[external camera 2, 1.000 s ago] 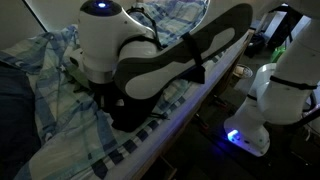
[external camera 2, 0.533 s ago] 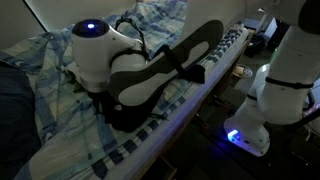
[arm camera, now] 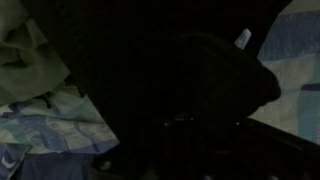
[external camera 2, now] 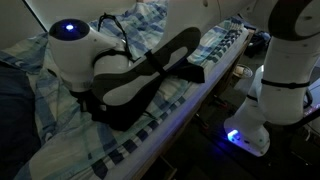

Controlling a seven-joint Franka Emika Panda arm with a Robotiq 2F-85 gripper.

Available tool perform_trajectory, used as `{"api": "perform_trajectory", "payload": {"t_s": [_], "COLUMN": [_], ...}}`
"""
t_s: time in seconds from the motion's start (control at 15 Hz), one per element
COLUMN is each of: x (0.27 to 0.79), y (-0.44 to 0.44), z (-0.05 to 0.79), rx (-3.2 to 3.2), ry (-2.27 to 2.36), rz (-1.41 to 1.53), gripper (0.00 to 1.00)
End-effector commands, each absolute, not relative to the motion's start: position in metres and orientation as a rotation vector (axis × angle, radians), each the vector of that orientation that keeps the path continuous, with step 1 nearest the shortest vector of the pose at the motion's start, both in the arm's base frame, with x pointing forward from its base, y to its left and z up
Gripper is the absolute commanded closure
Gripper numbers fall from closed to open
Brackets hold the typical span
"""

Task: Unfold the black shirt

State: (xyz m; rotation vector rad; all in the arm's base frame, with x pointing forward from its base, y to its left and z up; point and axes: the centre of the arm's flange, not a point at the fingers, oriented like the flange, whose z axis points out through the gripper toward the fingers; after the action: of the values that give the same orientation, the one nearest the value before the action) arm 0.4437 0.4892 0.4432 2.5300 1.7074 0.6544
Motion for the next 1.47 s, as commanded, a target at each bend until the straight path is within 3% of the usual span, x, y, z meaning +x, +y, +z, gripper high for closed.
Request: {"api": "perform_trajectory", "payload": {"t_s": [0.0,0.4,0.47,0.53,1.13,1.4], "x": [0.464,0.466,0.465,0.461,0.408,0.374], "y": [0.527,0.476,0.463,0.444,0.296,0.227], "z": [0.457,0.455,0.456,0.459,0.466,0.468], "rx": [2.496,2.588,2.620,2.667,2.977,2.982], "ry": [1.712,1.645,1.617,1.579,1.019,0.797], "rz": [0.692,0.684,0.681,0.673,0.533,0.535], "gripper": [0.99,0.99,0.76,0.67,0.02,0.00]}}
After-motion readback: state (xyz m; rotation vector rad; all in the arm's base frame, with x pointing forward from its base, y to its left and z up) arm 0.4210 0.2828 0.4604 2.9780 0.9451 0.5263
